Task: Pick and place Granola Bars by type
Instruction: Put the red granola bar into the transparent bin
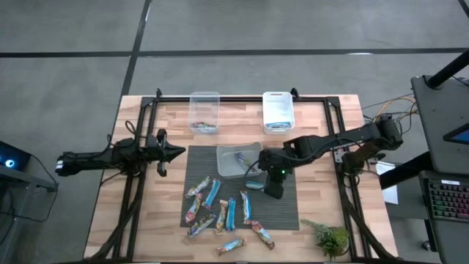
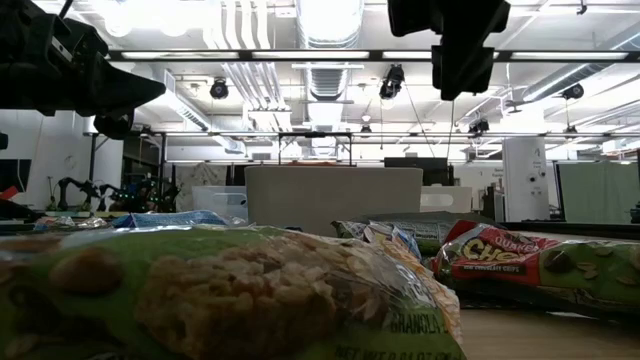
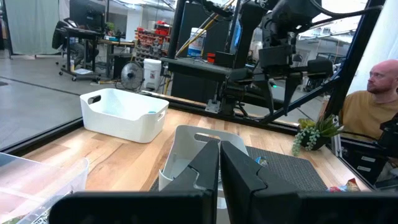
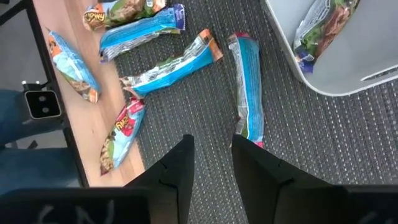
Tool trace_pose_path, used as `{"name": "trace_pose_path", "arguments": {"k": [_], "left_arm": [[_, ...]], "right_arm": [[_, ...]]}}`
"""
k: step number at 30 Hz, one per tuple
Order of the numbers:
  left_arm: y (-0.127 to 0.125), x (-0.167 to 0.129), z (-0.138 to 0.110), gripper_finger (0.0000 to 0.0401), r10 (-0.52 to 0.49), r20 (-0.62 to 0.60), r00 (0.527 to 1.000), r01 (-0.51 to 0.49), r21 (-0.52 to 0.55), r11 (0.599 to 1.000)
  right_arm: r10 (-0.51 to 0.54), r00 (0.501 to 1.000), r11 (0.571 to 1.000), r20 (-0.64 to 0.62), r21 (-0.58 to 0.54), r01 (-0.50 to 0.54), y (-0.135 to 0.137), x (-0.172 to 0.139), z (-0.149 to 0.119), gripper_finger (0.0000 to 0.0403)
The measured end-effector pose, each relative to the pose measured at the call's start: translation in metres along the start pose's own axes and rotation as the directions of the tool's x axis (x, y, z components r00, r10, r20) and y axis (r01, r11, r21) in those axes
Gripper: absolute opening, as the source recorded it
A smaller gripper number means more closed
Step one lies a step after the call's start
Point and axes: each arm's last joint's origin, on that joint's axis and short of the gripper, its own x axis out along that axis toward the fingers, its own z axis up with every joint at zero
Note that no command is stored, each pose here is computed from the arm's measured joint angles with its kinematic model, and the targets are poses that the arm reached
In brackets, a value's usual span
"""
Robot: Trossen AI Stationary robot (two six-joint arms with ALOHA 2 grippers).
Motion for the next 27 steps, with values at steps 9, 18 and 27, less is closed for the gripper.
{"name": "trace_pose_path", "arguments": {"k": [9,18,27], "left_arm": [[0.000,0.000,0.000,0.0000,0.000,0.000,1.000,0.000,0.000,1.000],[0.000,0.000,0.000,0.0000,0.000,0.000,1.000,0.000,0.000,1.000],[0.000,0.000,0.000,0.0000,0.000,0.000,1.000,0.000,0.000,1.000]], "right_arm": [[-0.107,0.992,0.993,0.064,-0.036,0.109,0.002,0.007,-0.005,0.0102],[-0.096,0.991,0.991,0.093,-0.080,0.103,0.004,0.027,-0.017,0.0102],[-0.062,0.998,0.981,0.005,-0.183,0.062,0.006,0.043,-0.037,0.0143]]}}
